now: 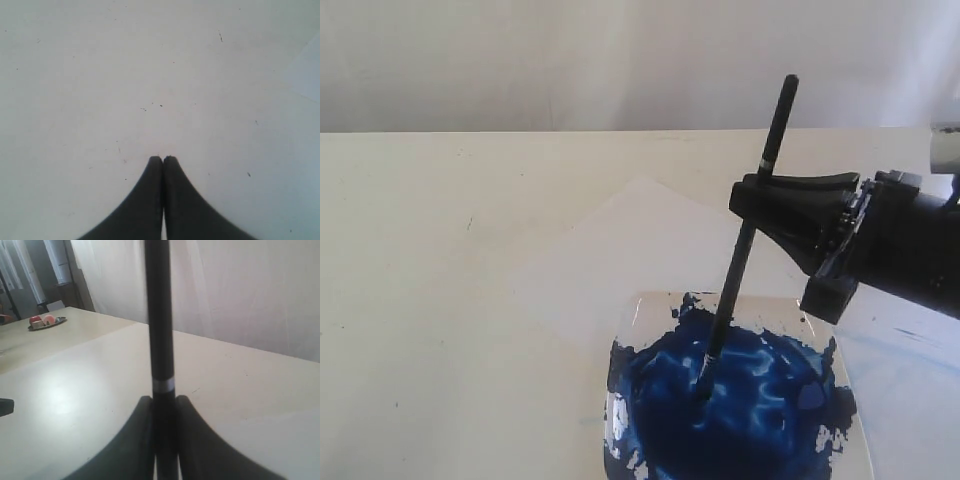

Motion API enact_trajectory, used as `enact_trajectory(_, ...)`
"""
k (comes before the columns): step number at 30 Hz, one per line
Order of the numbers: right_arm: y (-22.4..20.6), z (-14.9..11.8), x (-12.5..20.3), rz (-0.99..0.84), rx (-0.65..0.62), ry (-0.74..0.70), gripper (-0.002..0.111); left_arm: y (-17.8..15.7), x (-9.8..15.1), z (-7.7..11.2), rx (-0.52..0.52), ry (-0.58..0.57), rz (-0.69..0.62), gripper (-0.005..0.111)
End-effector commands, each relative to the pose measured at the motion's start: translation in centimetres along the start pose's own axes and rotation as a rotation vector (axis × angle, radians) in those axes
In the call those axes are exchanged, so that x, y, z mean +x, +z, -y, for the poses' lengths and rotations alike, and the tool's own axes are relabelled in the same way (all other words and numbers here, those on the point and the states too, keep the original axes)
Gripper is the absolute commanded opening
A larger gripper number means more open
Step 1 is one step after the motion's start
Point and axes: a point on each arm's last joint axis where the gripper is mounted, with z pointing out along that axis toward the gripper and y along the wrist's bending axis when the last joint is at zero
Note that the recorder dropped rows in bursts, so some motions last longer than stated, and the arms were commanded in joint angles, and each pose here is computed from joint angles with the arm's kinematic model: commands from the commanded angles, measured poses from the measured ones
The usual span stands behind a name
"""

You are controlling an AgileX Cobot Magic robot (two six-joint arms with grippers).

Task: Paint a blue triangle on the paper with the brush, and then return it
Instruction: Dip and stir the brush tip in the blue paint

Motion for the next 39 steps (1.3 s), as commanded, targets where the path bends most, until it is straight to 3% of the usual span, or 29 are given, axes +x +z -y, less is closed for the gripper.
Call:
enact_trajectory(1, -0.1, 0.2, 0.5, -0.028, 0.015, 0.034, 0.0, 0.1, 0.2, 0.0, -0.002, -0.008, -0.01, 0.0)
enact_trajectory(18, -0.1, 0.4, 2.3, -0.16, 0.006, 0.042, 0.0, 0.1, 0.2, 0.0, -0.002, -0.008, -0.01, 0.0)
enact_trajectory(28, 0.0, -0.1, 1.5, -0.088, -0.047, 0.054, 0.0, 0.1, 0.2, 0.0, -0.002, -0.008, -0.01, 0.0)
enact_trajectory(34, 0.0, 0.0, 0.1, 0.065, -0.045, 0.112, 0.0, 0.1, 0.2, 0.0, -0.002, -0.008, -0.01, 0.0)
enact_trajectory(39, 0.0, 0.2, 0.1, 0.068, -0.024, 0.119, 0.0, 0.1, 0.2, 0.0, -0.002, -0.008, -0.01, 0.0)
